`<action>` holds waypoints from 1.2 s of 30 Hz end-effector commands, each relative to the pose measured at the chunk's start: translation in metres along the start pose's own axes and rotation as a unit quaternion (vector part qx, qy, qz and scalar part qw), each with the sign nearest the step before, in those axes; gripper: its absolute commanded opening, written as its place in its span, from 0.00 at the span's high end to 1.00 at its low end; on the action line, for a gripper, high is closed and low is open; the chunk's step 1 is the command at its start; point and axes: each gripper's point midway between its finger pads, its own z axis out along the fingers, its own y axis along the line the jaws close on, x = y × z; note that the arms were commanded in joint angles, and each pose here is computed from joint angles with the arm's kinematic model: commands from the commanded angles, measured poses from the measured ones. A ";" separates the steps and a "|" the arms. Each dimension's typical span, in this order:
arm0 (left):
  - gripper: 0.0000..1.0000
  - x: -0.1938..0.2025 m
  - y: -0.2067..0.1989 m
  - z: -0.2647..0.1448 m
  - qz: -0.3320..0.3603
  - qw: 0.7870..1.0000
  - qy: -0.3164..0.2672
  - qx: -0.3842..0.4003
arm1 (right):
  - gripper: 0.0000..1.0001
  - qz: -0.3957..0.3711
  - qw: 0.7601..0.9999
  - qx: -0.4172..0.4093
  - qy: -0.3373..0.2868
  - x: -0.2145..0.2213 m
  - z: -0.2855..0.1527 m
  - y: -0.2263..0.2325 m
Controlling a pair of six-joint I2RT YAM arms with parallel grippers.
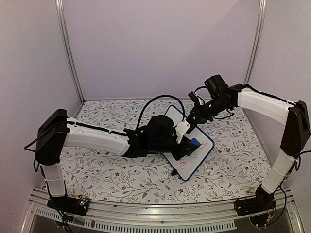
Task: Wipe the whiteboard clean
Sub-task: Erase the whiteboard from the whiteboard stand.
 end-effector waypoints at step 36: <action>1.00 0.030 0.007 -0.004 -0.008 0.999 0.042 -0.007 | 1.00 0.011 0.999 -0.009 0.037 0.020 0.017 0.007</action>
